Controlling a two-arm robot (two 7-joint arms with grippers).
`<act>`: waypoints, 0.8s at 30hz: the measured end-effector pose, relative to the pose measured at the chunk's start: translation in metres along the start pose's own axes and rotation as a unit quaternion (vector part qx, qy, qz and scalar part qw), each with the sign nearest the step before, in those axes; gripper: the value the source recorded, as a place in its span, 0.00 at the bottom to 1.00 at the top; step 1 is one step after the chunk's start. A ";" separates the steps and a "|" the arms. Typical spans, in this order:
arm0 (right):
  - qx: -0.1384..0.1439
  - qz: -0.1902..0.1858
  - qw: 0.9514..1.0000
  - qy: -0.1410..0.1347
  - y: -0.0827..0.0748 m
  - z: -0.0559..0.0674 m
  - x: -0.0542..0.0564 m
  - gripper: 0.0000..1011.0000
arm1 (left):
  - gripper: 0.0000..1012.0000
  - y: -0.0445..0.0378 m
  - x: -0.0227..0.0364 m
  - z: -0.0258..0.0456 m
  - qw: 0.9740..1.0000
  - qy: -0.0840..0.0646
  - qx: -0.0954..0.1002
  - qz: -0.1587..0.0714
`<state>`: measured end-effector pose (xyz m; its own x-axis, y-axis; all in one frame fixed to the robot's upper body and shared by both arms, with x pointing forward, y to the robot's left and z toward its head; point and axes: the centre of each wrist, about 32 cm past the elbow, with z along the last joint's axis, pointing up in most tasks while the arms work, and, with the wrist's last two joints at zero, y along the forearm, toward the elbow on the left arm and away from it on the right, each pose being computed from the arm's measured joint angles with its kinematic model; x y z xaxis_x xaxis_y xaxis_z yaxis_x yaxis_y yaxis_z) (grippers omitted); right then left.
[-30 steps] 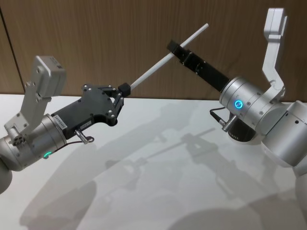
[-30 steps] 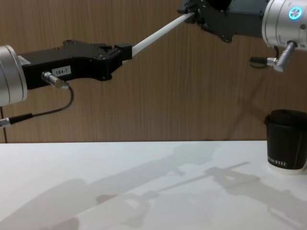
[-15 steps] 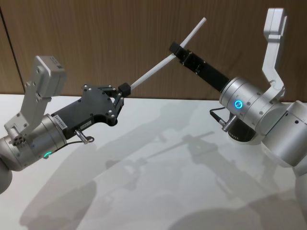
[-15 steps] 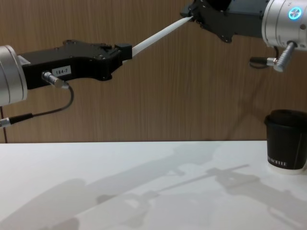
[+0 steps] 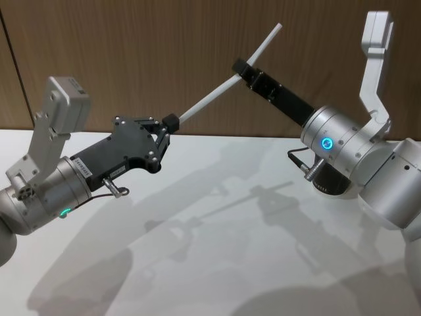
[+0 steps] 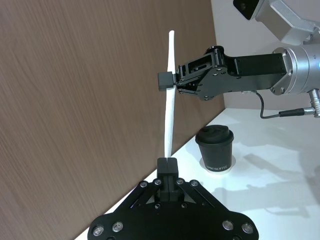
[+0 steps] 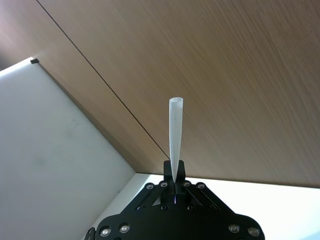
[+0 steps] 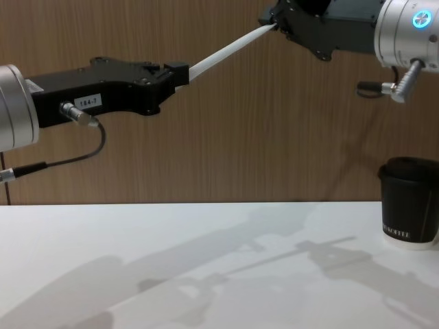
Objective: Pick up the straw with one hand, pass it to the other hand, and insert it into the cup.
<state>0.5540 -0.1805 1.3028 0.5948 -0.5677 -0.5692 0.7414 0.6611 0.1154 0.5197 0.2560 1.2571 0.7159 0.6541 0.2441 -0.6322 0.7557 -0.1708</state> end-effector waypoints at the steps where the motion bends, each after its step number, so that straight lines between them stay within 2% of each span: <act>1: 0.000 0.000 1.000 0.000 0.000 0.000 0.000 0.01 | 0.00 0.0000 0.0000 0.0000 1.000 0.000 0.000 0.000; 8: 0.003 -0.001 1.000 -0.001 0.000 0.001 0.001 0.01 | 0.13 0.0000 0.0000 0.0000 1.000 0.000 0.000 0.000; 10: 0.003 -0.001 1.000 -0.002 0.000 0.001 0.002 0.01 | 0.22 0.0000 0.0000 0.0000 1.000 0.000 0.000 0.000; 11: 0.004 -0.001 1.000 -0.002 0.000 0.001 0.002 0.01 | 0.22 0.0000 0.0000 0.0000 1.000 0.000 0.000 0.000; 12: 0.003 -0.001 1.000 -0.003 0.000 0.002 0.002 0.01 | 0.28 0.0000 0.0000 0.0000 1.000 0.000 0.000 0.000; 14: 0.003 -0.002 1.000 -0.006 0.000 0.002 0.003 0.01 | 0.31 0.0000 0.0000 0.0000 1.000 0.000 0.000 0.000; 17: 0.000 -0.003 1.000 -0.014 0.000 0.004 0.003 0.01 | 0.42 0.0000 0.0000 0.0000 1.000 0.000 0.000 0.000; 18: -0.002 -0.004 1.000 -0.020 0.000 0.005 0.004 0.01 | 0.42 0.0000 0.0000 0.0000 1.000 0.000 0.000 0.000; 19: -0.003 -0.005 1.000 -0.023 0.000 0.006 0.004 0.01 | 0.50 0.0000 0.0000 0.0000 1.000 0.000 0.000 0.000; 21: -0.005 -0.006 1.000 -0.030 0.000 0.007 0.004 0.01 | 0.54 0.0000 0.0000 0.0000 1.000 0.000 0.000 0.000; 22: -0.007 -0.008 0.999 -0.038 0.000 0.008 0.004 0.01 | 0.60 0.0000 0.0000 0.0000 1.000 0.000 0.000 0.000; 24: -0.010 -0.011 0.999 -0.046 0.000 0.010 0.004 0.01 | 0.63 0.0000 0.0000 0.0000 1.000 0.000 0.000 0.000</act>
<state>0.5595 -0.1876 1.3085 0.6061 -0.6240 -0.4932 0.7484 0.6574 0.0879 0.5197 0.2560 1.2571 0.7159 0.6541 0.2440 -0.6322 0.7557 -0.1708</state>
